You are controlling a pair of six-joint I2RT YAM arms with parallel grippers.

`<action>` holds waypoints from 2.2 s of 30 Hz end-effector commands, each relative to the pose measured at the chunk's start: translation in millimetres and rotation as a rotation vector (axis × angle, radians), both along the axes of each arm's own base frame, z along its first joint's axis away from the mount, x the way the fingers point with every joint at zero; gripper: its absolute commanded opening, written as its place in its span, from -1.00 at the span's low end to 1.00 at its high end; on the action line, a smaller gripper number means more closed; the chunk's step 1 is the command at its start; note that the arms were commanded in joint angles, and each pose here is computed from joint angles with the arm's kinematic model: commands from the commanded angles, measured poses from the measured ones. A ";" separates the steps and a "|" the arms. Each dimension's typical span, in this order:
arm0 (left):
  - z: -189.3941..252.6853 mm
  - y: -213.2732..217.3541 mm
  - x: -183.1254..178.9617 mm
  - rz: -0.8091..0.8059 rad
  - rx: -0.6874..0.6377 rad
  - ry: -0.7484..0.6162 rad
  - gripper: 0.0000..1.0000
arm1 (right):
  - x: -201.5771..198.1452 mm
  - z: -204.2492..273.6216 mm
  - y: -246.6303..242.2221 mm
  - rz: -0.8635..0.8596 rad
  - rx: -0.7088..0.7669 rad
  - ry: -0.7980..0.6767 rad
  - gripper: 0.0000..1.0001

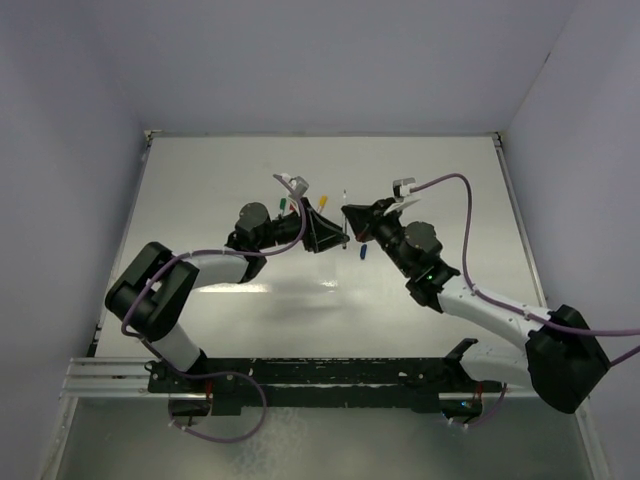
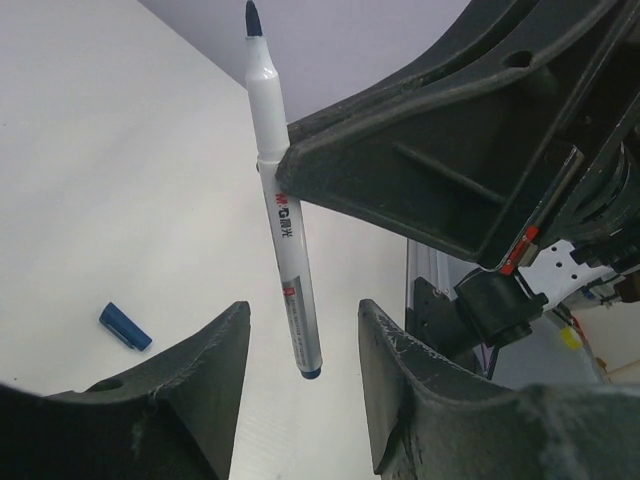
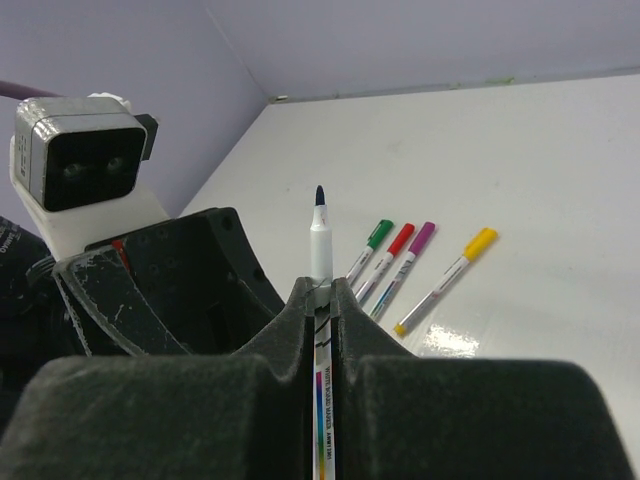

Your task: Insert the pens into the pen caps

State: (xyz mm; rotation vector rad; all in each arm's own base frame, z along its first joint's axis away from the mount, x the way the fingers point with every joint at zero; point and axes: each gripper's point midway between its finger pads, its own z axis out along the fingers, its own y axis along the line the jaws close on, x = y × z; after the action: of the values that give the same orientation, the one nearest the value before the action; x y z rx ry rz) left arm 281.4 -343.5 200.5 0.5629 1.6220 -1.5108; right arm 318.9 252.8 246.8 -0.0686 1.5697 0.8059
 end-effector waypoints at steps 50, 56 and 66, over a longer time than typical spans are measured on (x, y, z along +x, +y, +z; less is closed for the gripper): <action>-89.1 46.6 34.3 0.344 0.645 0.062 -1.00 | 28.7 -178.9 -55.1 -0.301 -0.413 0.723 -0.31; -93.9 45.7 34.6 0.336 0.657 0.068 -1.00 | 32.0 -192.1 -55.5 -0.313 -0.445 0.743 -0.34; -96.6 41.7 33.6 0.314 0.653 0.072 -1.00 | 35.9 -208.3 -56.3 -0.328 -0.478 0.765 -0.36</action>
State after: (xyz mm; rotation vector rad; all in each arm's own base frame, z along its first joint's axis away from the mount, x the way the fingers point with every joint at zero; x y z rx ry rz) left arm 304.7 -288.9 82.6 0.5402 2.2304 -0.7314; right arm 342.0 191.5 27.6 0.1677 2.4327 0.1675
